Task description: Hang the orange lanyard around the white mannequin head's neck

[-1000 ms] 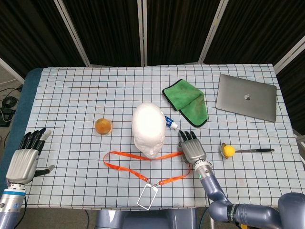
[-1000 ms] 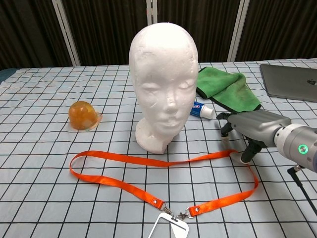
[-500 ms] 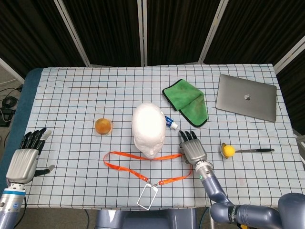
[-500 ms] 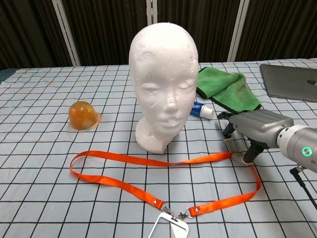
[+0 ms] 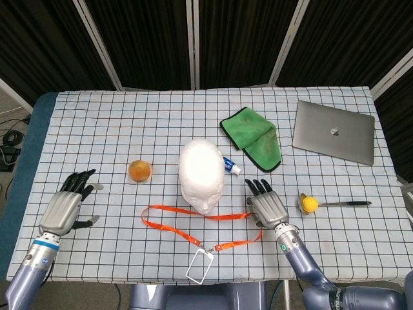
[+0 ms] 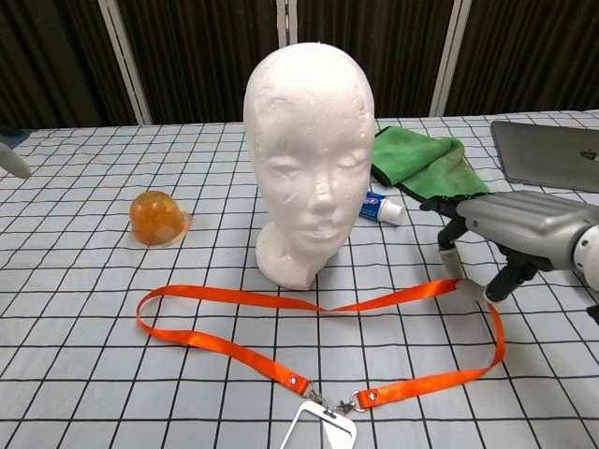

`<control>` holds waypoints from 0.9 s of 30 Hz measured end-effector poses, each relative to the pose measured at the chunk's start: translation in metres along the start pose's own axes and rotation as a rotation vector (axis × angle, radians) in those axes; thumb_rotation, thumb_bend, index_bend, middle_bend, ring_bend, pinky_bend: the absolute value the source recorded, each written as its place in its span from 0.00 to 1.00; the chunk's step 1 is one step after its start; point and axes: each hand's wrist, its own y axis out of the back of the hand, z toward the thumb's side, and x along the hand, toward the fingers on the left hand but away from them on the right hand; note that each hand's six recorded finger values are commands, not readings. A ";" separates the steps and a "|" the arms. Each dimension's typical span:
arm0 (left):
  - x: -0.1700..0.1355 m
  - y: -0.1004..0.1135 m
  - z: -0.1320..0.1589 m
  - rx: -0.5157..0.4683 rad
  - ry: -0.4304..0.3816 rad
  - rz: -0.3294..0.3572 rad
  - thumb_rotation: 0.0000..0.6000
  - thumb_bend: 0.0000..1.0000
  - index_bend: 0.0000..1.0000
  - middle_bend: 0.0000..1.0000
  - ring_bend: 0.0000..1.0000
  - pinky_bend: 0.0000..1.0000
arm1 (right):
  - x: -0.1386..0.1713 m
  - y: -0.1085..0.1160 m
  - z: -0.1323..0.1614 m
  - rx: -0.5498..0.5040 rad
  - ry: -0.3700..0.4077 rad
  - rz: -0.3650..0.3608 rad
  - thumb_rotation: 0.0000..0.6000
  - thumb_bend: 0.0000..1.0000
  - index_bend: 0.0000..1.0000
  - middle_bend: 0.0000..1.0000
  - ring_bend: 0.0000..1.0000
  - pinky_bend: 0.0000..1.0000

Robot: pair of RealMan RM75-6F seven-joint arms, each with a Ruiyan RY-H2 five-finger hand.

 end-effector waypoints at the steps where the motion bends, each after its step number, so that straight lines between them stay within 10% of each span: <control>1: 0.007 -0.003 0.007 -0.005 -0.022 -0.006 1.00 0.33 0.37 0.00 0.00 0.00 | 0.002 0.001 0.001 0.001 0.005 0.000 1.00 0.37 0.71 0.03 0.00 0.00; 10: 0.063 -0.045 0.072 0.019 -0.181 -0.070 1.00 0.36 0.43 0.00 0.00 0.00 | 0.010 0.004 0.001 0.006 0.026 -0.002 1.00 0.37 0.71 0.04 0.00 0.00; 27: 0.102 -0.114 0.099 0.108 -0.179 -0.144 1.00 0.44 0.49 0.00 0.00 0.00 | 0.008 0.001 0.003 -0.005 0.040 0.015 1.00 0.37 0.72 0.05 0.00 0.00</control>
